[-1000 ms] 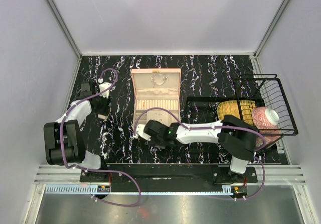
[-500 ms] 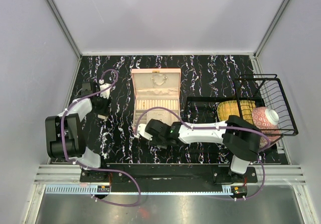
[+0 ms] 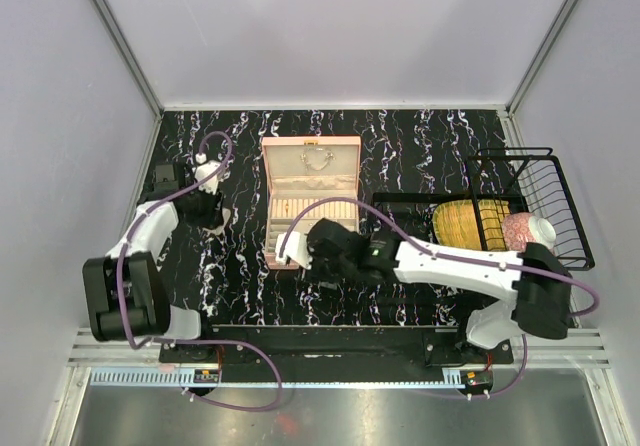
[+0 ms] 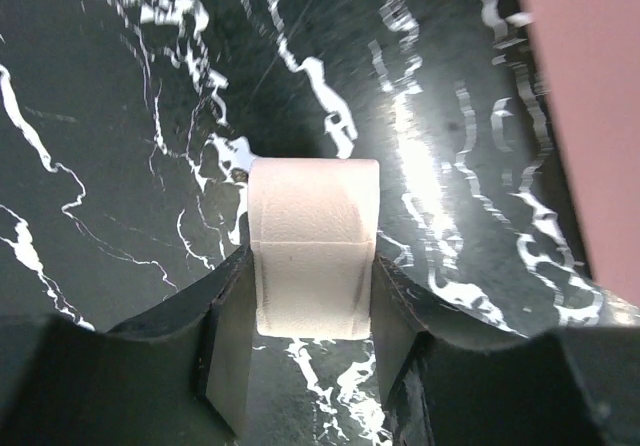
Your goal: Organize the mixed jewelry
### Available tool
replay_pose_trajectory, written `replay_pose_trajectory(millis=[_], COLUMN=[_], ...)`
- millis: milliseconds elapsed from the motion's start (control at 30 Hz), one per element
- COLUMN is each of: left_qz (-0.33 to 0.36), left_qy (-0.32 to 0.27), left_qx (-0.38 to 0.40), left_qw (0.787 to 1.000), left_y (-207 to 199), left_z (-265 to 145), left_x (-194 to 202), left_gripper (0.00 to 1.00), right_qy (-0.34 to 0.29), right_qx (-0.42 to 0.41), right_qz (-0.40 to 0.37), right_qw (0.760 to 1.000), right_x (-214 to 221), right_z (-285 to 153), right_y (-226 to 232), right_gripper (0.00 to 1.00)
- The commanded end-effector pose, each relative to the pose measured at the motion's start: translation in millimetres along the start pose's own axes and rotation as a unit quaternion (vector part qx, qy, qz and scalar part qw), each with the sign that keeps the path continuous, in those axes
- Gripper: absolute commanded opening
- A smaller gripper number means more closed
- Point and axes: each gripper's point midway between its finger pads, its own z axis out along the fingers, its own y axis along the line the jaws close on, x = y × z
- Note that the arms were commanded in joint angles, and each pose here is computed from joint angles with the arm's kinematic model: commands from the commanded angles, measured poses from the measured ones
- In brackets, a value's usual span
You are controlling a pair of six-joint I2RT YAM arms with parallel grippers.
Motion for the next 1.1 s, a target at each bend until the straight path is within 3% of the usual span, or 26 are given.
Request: replay_pose_trajectory(millis=[0,200,333,567,667,733,933,1067], left_qz=[0.032,0.076,0.100,0.132,0.122,0.120,0.082,0.052], left_qy=[-0.102,-0.175,-0.199,-0.224,-0.231,-0.217,-0.153,-0.145], left_qx=[0.073,0.195,0.282,0.385,0.400,0.414,0.321,0.267], left_qw=[0.992,0.962,0.933,0.885,0.878,0.876,0.931,0.951], left_y=[-37.4,-97.9,-141.3,-206.2,-218.6,-230.5,-247.9,-255.1], left_z=[-47.6,-113.3,-148.4,-179.3,-179.4,-175.6,-130.5,-109.9], left_x=[-46.0,-74.4,-92.6,-114.2,-123.8,-126.1,-141.2,-152.0], left_gripper=[0.00,0.00,0.00,0.00,0.00,0.00,0.00,0.00], right_qy=[-0.071,-0.145,-0.185,-0.234,-0.244,-0.241,-0.220,-0.206], right_qx=[0.032,-0.004,-0.051,-0.105,-0.114,-0.097,0.038,0.139], right_qz=[0.004,0.091,0.113,0.153,0.156,0.154,0.185,0.221], right_qw=[0.997,0.985,0.975,0.954,0.950,0.953,0.957,0.943], right_x=[-35.5,-55.7,-64.1,-78.1,-83.1,-79.4,-52.9,-25.8], right_z=[-41.2,-84.6,-102.1,-123.7,-127.9,-127.9,-144.2,-168.0], right_y=[-39.4,-84.8,-84.1,-86.1,-86.4,-93.2,-158.2,-207.2], right_gripper=[0.56,0.59,0.59,0.60,0.63,0.63,0.62,0.63])
